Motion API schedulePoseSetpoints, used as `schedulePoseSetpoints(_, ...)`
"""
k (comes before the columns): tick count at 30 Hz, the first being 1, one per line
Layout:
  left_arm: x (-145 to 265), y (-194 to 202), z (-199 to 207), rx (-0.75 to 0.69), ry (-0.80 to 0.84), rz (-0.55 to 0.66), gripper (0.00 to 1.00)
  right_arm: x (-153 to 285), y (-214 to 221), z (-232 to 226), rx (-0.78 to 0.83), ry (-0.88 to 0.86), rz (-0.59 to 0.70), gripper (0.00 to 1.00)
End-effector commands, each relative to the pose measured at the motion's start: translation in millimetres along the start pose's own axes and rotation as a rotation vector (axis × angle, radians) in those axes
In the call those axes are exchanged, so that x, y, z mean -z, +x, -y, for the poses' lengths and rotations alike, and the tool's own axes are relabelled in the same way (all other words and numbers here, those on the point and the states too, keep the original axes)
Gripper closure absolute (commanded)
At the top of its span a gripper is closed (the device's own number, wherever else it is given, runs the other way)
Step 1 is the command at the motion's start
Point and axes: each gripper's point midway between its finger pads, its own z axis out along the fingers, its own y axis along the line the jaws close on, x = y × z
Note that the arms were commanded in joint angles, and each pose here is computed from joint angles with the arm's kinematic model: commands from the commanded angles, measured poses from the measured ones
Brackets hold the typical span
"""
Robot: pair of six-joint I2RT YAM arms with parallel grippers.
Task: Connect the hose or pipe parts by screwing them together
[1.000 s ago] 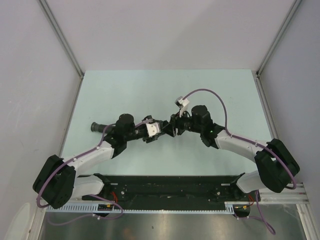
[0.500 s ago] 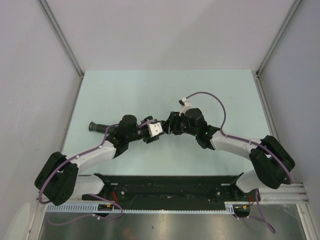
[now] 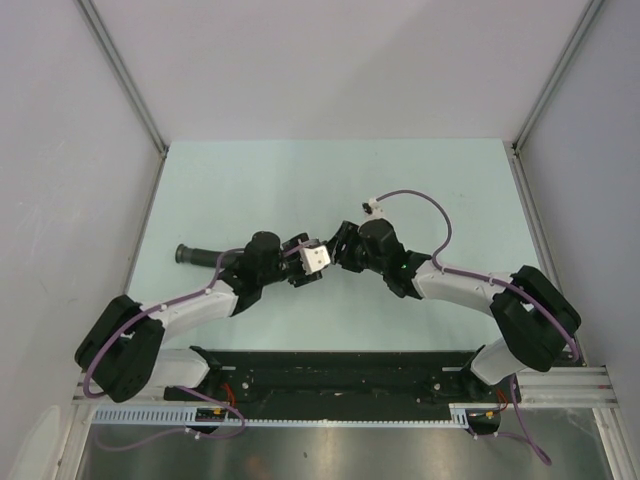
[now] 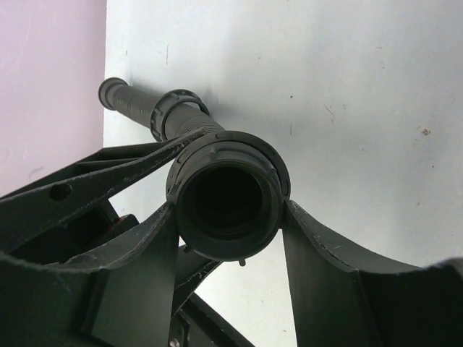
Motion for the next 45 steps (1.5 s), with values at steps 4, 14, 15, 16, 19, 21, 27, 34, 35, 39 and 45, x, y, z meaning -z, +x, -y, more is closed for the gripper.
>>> schedulePoseSetpoints(4,-1.5,-138.8,-18.0,-0.152,-0.033,0.436,1.00,-4.4,26.9,-46.8,-0.134,-0.098,-0.073,0.84)
schedulePoseSetpoints(14,2.7,-132.3,-17.3,-0.139,-0.047,0.427,1.00,10.5,7.8,-45.2,-0.103,-0.061,-0.002,0.49)
schedulePoseSetpoints(15,4.1,-132.3,-17.4,-0.140,-0.048,0.430,1.00,14.4,4.3,-47.7,-0.101,-0.066,0.007,0.45)
schedulePoseSetpoints(16,4.9,-131.1,-17.6,-0.140,-0.050,0.429,1.00,15.1,3.3,-43.6,-0.099,-0.049,0.010,0.44)
schedulePoseSetpoints(19,6.6,-127.3,-15.5,-0.137,-0.048,0.426,1.00,19.7,1.3,-39.1,-0.086,-0.026,0.015,0.35)
schedulePoseSetpoints(21,8.0,-126.5,-15.9,-0.133,-0.050,0.426,1.00,21.2,-0.4,-35.4,-0.078,-0.013,0.019,0.31)
schedulePoseSetpoints(27,11.8,-125.0,-22.1,-0.122,-0.063,0.428,1.00,31.5,-10.9,-31.4,-0.047,0.009,0.053,0.28)
schedulePoseSetpoints(34,15.4,-122.5,-24.8,-0.109,-0.064,0.432,1.00,51.6,-39.8,-33.5,-0.038,-0.002,0.118,0.26)
schedulePoseSetpoints(35,16.4,-122.9,-25.9,-0.108,-0.067,0.434,1.00,54.4,-42.2,-34.9,-0.034,-0.007,0.124,0.26)
schedulePoseSetpoints(39,21.1,-121.3,-29.2,-0.101,-0.069,0.439,1.00,68.2,-51.8,-37.0,-0.026,-0.018,0.139,0.26)
schedulePoseSetpoints(45,30.1,-123.2,-33.0,-0.087,-0.065,0.461,1.00,83.4,-54.2,-36.5,-0.013,-0.027,0.116,0.26)
